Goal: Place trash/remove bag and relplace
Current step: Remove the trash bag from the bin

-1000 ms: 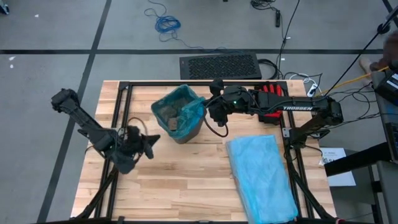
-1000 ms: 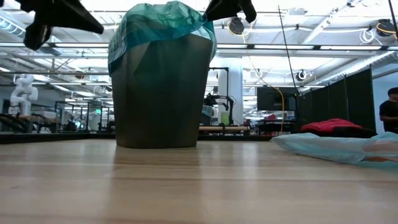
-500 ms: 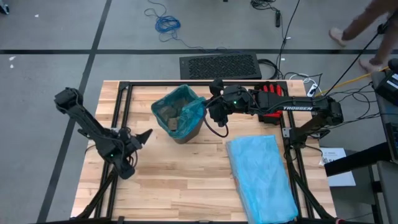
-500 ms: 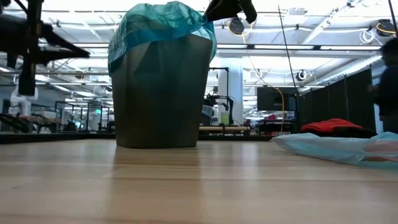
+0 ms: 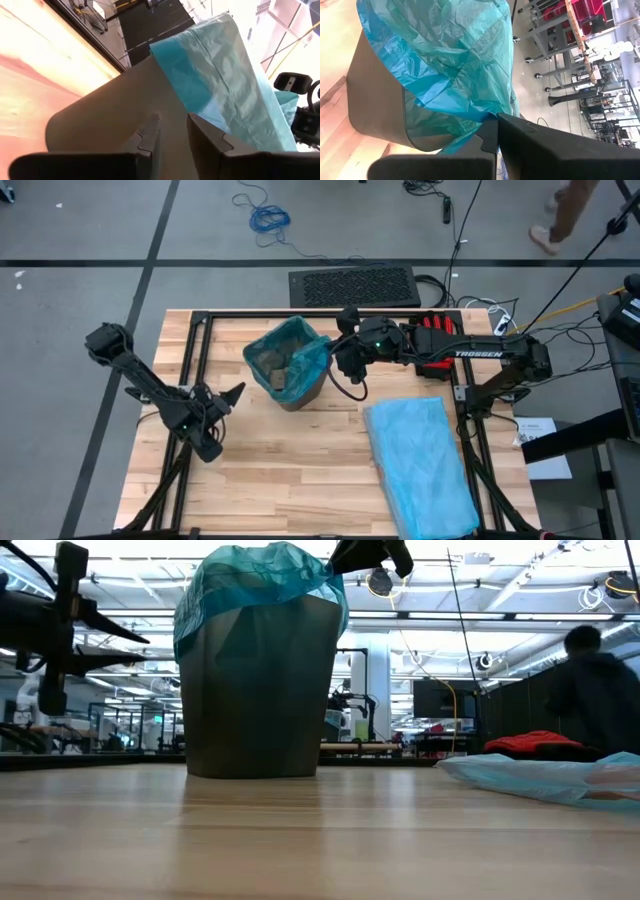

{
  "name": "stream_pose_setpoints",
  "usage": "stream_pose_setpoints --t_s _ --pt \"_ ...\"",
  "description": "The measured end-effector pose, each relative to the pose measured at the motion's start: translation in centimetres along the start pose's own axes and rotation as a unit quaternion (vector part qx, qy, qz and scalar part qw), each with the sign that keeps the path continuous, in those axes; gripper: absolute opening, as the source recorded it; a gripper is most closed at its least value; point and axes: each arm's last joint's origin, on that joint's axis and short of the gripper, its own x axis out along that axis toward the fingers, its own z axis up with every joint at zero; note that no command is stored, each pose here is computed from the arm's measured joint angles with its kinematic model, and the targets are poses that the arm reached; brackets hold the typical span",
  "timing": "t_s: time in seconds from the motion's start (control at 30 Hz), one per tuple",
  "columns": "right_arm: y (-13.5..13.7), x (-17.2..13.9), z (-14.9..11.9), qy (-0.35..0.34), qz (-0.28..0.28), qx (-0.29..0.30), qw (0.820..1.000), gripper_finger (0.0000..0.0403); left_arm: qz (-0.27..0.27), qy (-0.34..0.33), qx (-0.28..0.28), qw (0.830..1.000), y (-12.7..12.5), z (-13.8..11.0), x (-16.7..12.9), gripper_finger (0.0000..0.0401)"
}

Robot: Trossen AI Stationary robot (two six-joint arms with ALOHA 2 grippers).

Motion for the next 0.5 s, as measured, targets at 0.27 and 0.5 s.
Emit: stream_pose_setpoints --t_s 0.27,0.5 --pt "0.0 0.0 0.0 0.0 0.0 -0.004 1.0 0.0 0.001 -0.004 -0.037 0.999 -0.4 -0.3 0.1 0.0098" --pt "0.0 0.0 0.0 0.0 0.0 -0.007 1.0 0.0 0.013 0.027 -0.019 0.999 -1.7 -1.2 0.0 0.0098"
